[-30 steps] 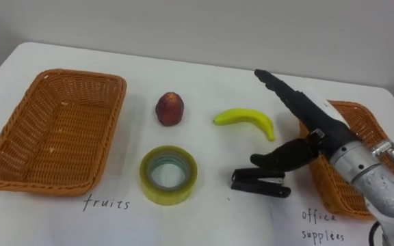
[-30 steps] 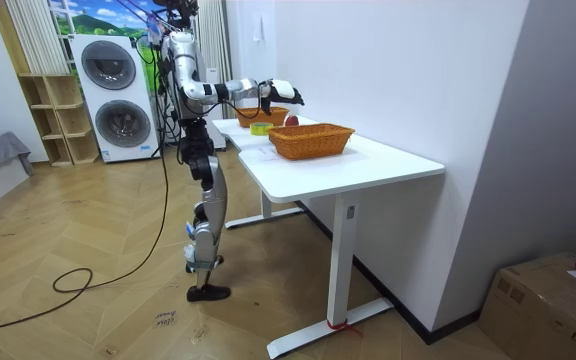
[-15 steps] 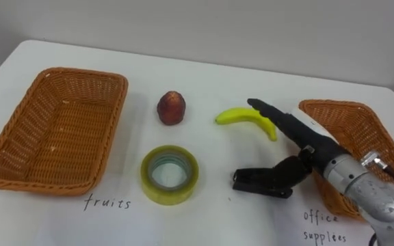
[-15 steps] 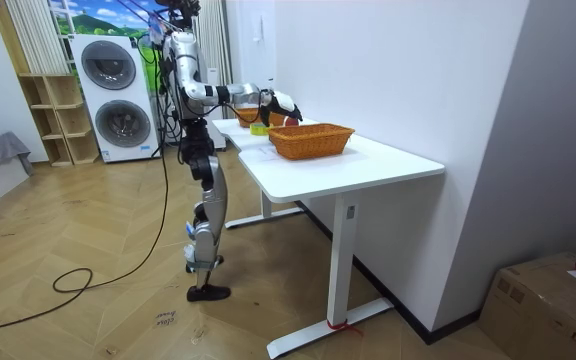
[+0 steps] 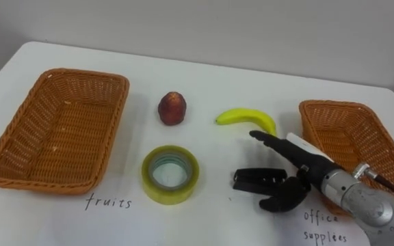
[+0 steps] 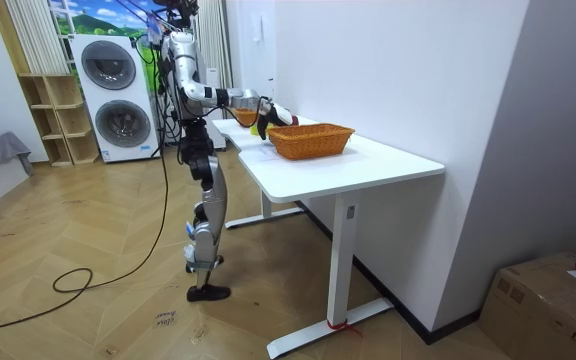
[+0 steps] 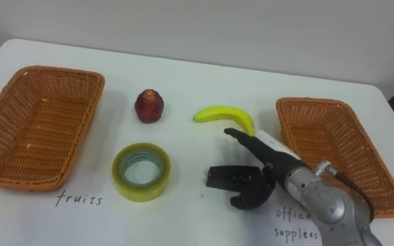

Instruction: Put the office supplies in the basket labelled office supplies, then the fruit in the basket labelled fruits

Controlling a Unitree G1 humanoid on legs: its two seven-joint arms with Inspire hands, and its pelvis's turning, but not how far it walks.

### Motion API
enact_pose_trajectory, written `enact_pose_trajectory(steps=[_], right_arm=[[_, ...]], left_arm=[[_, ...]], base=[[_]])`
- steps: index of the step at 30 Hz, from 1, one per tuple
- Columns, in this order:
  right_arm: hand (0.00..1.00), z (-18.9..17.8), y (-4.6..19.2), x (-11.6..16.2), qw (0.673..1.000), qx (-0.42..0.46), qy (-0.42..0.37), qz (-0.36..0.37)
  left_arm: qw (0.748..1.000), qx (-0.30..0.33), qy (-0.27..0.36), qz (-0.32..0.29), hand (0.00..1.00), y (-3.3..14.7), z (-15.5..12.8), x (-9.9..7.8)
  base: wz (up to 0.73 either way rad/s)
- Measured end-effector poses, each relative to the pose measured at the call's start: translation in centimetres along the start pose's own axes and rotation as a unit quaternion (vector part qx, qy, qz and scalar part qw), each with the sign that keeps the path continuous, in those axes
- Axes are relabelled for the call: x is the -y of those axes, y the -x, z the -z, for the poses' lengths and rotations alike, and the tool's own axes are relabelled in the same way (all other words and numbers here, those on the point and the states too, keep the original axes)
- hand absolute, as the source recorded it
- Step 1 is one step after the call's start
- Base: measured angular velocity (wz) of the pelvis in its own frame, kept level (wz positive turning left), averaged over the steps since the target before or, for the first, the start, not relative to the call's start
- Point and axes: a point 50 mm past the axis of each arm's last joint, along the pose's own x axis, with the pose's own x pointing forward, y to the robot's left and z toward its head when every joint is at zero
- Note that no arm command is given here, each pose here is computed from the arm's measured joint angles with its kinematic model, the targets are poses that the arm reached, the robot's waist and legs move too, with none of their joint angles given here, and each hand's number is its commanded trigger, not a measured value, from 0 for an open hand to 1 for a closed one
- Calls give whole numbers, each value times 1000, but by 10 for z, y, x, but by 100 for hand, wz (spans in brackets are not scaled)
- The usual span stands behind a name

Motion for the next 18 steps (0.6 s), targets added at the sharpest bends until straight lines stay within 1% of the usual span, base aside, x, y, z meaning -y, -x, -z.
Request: enact_pose_trajectory(steps=[18], right_arm=[[0,3,0,-2,1000,-20,10,-20]], left_arm=[[1000,15,3,-10,0,1,-5,-4]], base=[[0]])
